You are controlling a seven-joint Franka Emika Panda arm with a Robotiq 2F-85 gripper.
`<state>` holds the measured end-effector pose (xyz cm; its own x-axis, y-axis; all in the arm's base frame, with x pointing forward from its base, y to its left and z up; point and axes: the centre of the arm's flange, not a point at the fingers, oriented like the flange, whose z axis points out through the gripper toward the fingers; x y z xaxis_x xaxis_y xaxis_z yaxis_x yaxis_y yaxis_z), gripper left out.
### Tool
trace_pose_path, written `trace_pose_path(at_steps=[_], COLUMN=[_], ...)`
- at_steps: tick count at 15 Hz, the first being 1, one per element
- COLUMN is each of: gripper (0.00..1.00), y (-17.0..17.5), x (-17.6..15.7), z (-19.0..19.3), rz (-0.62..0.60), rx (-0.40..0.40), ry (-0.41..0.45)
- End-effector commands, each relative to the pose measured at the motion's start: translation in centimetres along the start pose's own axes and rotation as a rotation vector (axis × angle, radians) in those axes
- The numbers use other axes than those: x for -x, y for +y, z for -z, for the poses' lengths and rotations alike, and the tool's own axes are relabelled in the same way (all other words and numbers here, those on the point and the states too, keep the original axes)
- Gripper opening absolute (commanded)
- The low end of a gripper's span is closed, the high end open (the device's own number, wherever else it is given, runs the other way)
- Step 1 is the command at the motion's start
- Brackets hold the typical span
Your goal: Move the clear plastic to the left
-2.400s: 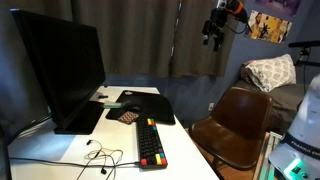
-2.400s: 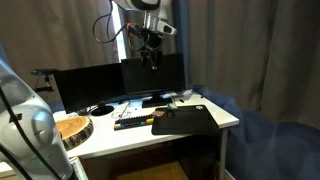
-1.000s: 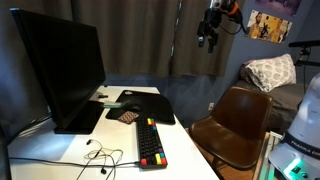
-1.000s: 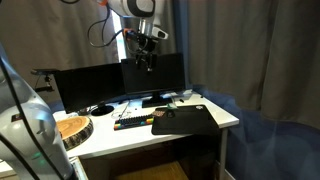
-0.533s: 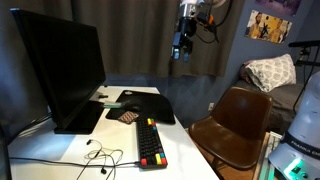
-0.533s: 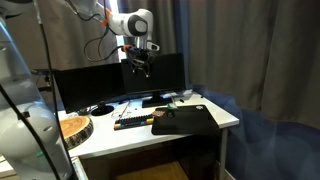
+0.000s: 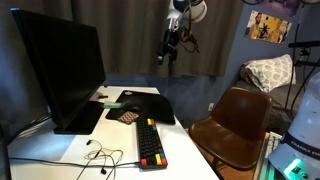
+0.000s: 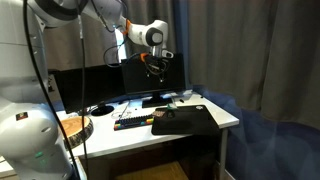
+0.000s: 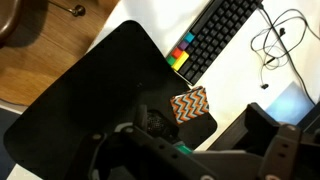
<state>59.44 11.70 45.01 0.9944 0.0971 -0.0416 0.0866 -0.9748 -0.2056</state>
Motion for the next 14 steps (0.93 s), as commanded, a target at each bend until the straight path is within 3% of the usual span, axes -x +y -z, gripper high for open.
trace_pose_path(at_steps=[1, 2, 3, 6, 10, 14], gripper=[1.00, 1.00, 1.00, 1.00, 1.00, 1.00], y=[1.4, 1.9, 1.7, 2.6, 2.4, 2.2], x=[-6.3, -7.1, -3.4, -5.4, -5.8, -9.9], z=[-2.6, -3.6, -2.7, -5.0, -4.6, -9.3], rz=[-0.104, -0.113, -0.071, -0.092, -0.093, -0.153], rx=[-0.046, -0.074, -0.024, -0.044, -0.047, -0.082], ry=[0.001, -0.026, -0.010, -0.030, -0.020, 0.002])
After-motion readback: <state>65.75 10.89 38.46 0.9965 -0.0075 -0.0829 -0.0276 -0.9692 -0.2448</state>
